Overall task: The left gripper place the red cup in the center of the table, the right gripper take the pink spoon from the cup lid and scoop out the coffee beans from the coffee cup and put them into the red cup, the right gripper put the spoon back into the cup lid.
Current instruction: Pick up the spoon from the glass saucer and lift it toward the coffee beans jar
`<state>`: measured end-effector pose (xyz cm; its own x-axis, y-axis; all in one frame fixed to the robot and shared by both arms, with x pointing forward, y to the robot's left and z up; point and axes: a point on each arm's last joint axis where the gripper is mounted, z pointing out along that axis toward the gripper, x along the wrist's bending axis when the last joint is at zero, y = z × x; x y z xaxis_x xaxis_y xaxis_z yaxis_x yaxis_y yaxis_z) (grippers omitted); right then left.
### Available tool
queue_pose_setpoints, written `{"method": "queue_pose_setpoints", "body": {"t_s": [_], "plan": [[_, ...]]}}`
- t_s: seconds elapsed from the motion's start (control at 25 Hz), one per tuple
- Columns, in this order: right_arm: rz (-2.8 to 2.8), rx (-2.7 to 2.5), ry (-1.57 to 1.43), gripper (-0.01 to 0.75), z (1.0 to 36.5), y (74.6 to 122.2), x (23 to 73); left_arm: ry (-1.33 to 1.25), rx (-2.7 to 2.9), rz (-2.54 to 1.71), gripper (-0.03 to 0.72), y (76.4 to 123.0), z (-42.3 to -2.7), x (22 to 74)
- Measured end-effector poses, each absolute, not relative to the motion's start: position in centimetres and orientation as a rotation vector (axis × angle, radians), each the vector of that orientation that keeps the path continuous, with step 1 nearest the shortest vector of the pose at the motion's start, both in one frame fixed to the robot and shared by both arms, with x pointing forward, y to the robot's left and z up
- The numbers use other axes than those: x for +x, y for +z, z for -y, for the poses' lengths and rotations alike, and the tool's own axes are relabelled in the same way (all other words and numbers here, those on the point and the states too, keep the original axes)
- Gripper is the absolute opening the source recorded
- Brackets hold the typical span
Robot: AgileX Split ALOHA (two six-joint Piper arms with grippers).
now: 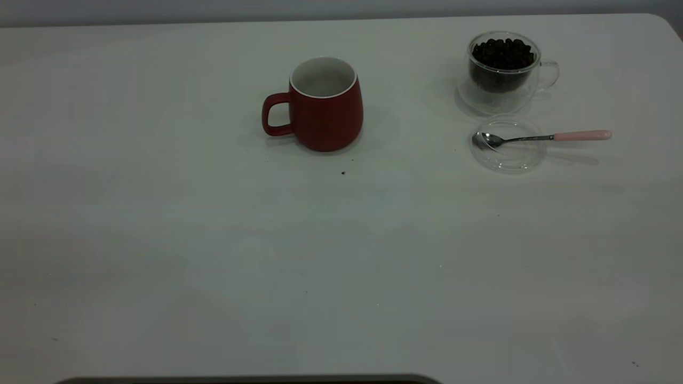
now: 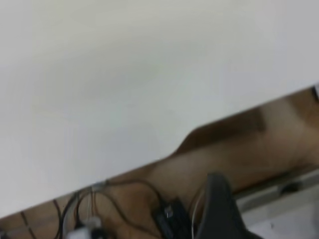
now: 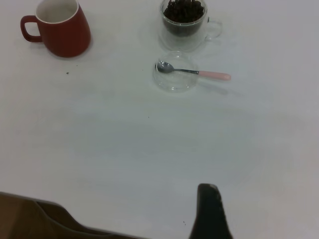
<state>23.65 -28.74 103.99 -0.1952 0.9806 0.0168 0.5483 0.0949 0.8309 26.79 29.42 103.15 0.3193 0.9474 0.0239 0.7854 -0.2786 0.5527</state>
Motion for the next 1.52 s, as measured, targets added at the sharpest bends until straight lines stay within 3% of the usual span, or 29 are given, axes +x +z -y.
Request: {"method": "queue_pose_setpoints", "body": {"t_s": [0.64,1.52], "plan": [[-1.810,1.499,0.982,0.586,28.7,104.0,23.7,0.792,1.757,-1.608,0.538,103.3,-30.7,22.4],[-1.810,1.499,0.982,0.586,28.7,104.0,23.7,0.807,1.735,-1.641,0.538,103.2,-30.7,22.3]]}}
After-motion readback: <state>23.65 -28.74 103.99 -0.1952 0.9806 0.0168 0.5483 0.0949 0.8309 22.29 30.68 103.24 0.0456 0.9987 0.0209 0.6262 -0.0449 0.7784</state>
